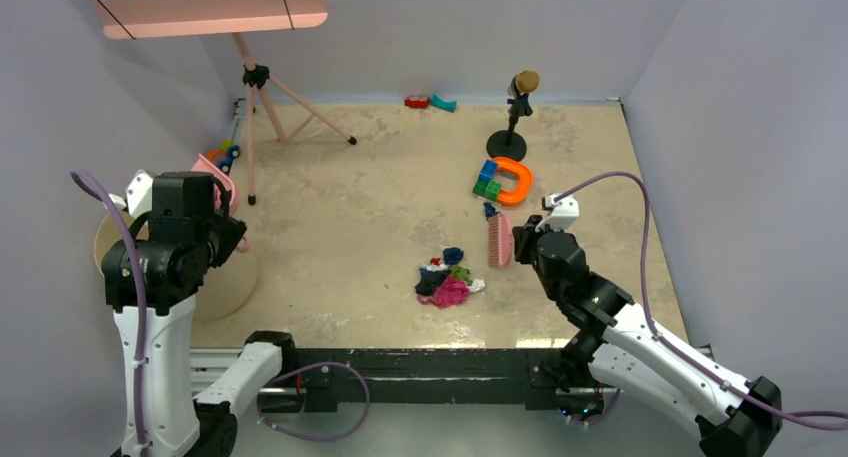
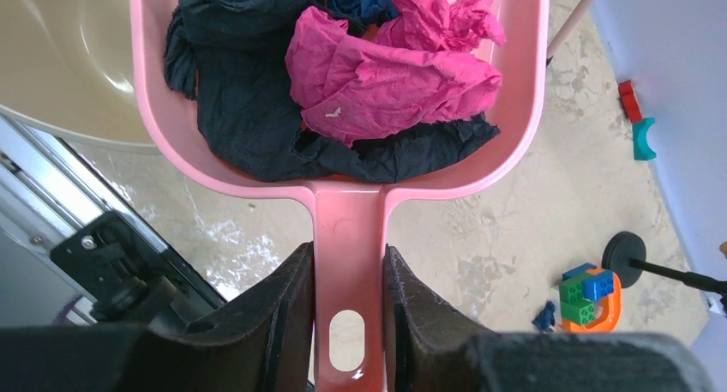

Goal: Sweep away the paper scraps from the table

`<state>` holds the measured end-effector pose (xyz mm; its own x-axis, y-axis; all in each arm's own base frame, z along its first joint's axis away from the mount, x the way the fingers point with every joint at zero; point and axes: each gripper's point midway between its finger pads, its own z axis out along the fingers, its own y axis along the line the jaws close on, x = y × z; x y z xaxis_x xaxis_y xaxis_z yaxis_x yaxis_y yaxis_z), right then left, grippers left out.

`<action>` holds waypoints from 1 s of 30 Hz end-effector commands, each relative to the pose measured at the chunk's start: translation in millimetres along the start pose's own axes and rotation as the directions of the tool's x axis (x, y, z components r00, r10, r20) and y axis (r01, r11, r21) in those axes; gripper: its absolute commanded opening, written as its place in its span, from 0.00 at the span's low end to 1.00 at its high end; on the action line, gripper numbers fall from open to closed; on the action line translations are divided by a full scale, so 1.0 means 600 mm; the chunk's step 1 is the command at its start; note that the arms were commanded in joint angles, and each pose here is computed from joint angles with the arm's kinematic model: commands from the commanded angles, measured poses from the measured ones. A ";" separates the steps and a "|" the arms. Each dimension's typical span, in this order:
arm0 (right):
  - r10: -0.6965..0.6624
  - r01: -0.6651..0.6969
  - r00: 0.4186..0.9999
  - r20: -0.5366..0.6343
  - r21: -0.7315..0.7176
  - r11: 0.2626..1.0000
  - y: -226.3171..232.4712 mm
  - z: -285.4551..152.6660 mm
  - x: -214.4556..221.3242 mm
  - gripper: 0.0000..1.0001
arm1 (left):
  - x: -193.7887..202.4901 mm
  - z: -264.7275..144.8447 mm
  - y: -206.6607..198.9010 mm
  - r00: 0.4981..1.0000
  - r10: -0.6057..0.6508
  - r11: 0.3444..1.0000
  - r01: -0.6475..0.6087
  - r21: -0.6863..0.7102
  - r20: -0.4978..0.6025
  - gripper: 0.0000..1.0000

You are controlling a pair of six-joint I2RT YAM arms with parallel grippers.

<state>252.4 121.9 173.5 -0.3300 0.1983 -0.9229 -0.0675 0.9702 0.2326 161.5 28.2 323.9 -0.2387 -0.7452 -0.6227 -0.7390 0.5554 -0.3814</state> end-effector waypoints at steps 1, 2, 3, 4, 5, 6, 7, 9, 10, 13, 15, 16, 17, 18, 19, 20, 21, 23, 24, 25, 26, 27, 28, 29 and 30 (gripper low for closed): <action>0.033 -0.032 0.998 0.047 -0.029 0.999 0.016 0.001 -0.031 0.00 | 0.014 0.011 -0.031 0.996 -0.054 0.994 0.061 0.096 -0.072 0.00; 0.032 -0.030 0.998 0.045 -0.028 0.999 0.017 0.002 -0.029 0.00 | 0.013 0.015 -0.031 0.994 -0.076 0.992 0.083 0.094 -0.078 0.00; 0.030 -0.029 0.999 0.044 -0.027 0.999 0.017 0.002 -0.029 0.00 | 0.013 0.018 -0.034 0.991 -0.095 0.990 0.104 0.099 -0.089 0.00; 0.030 -0.029 0.999 0.042 -0.027 0.999 0.017 0.002 -0.029 0.00 | 0.015 0.020 -0.038 0.988 -0.112 0.986 0.124 0.108 -0.107 0.00; 0.027 -0.026 0.999 0.041 -0.027 0.999 0.017 0.003 -0.028 0.00 | 0.010 0.022 -0.039 0.984 -0.139 0.983 0.150 0.106 -0.108 0.00; 0.026 -0.025 0.999 0.040 -0.028 0.999 0.017 0.003 -0.027 0.00 | 0.009 0.023 -0.041 0.981 -0.155 0.980 0.168 0.110 -0.114 0.00; 0.027 -0.026 0.999 0.041 -0.028 0.999 0.017 0.003 -0.028 0.00 | 0.005 0.025 -0.042 0.979 -0.170 0.977 0.182 0.111 -0.116 0.00; 0.028 -0.027 0.999 0.040 -0.029 0.999 0.017 0.003 -0.028 0.00 | -0.006 0.024 -0.043 0.974 -0.200 0.971 0.212 0.111 -0.111 0.00; 0.027 -0.026 0.999 0.041 -0.029 0.999 0.018 0.003 -0.028 0.00 | -0.012 0.023 -0.044 0.970 -0.218 0.967 0.230 0.113 -0.106 0.00; 0.025 -0.023 0.999 0.036 -0.033 0.999 0.019 0.003 -0.025 0.00 | -0.022 0.020 -0.052 0.955 -0.271 0.950 0.285 0.127 -0.119 0.00; 0.024 -0.023 0.999 0.033 -0.034 0.999 0.020 0.004 -0.025 0.00 | -0.018 0.023 -0.057 0.940 -0.308 0.936 0.327 0.128 -0.148 0.00; 0.022 -0.021 0.999 0.031 -0.035 0.999 0.020 0.004 -0.024 0.00 | -0.015 0.026 -0.056 0.931 -0.329 0.929 0.349 0.120 -0.158 0.00; 0.020 -0.019 0.999 0.029 -0.034 0.999 0.020 0.005 -0.023 0.00 | -0.012 0.027 -0.056 0.921 -0.353 0.920 0.373 0.117 -0.164 0.00; 0.019 -0.018 0.999 0.028 -0.036 0.999 0.021 0.005 -0.023 0.00 | -0.010 0.029 -0.057 0.913 -0.372 0.911 0.394 0.123 -0.170 0.00; 0.019 -0.018 0.999 0.025 -0.037 0.999 0.022 0.006 -0.022 0.00 | -0.007 0.031 -0.058 0.901 -0.396 0.898 0.420 0.128 -0.176 0.00; 0.015 -0.015 1.000 0.022 -0.037 0.999 0.022 0.007 -0.020 0.00 | -0.004 0.033 -0.057 0.888 -0.423 0.885 0.448 0.127 -0.179 0.00; 0.013 -0.012 1.000 0.020 -0.038 0.999 0.022 0.007 -0.020 0.00 | -0.002 0.033 -0.058 0.876 -0.446 0.872 0.471 0.132 -0.182 0.00; 0.010 -0.009 1.000 0.017 -0.038 0.999 0.023 0.008 -0.019 0.00 | 0.004 0.037 -0.056 0.847 -0.498 0.843 0.523 0.124 -0.187 0.00; 0.009 -0.008 1.000 0.016 -0.038 0.999 0.023 0.009 -0.018 0.00 | 0.002 0.037 -0.056 0.834 -0.521 0.828 0.545 0.131 -0.182 0.00; 0.008 -0.007 1.000 0.014 -0.037 0.999 0.023 0.009 -0.018 0.00 | 0.000 0.037 -0.057 0.825 -0.536 0.816 0.560 0.139 -0.176 0.00; 0.004 -0.004 1.000 0.012 -0.037 0.999 0.024 0.010 -0.017 0.00 | -0.002 0.037 -0.056 0.817 -0.551 0.806 0.574 0.145 -0.169 0.00; 0.006 -0.005 1.000 0.011 -0.035 0.999 0.024 0.010 -0.017 0.00 | -0.004 0.036 -0.056 0.811 -0.562 0.798 0.583 0.149 -0.163 0.00; 0.005 -0.005 1.000 0.010 -0.035 0.999 0.024 0.010 -0.016 0.00 | -0.007 0.035 -0.055 0.804 -0.573 0.791 0.593 0.150 -0.160 0.00; 0.003 -0.003 1.000 0.011 -0.036 0.999 0.024 0.010 -0.017 0.00 | -0.010 0.034 -0.056 0.798 -0.582 0.784 0.602 0.151 -0.157 0.00; 0.003 -0.003 1.000 0.010 -0.034 0.999 0.023 0.011 -0.016 0.00 | -0.013 0.032 -0.057 0.792 -0.590 0.778 0.609 0.153 -0.156 0.00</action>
<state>254.7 128.1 162.4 -0.3642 0.1701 -0.9157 -0.0791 0.9740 0.2124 191.0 19.5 314.8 0.0806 -0.9708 -0.2259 -0.6768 0.1131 -0.7275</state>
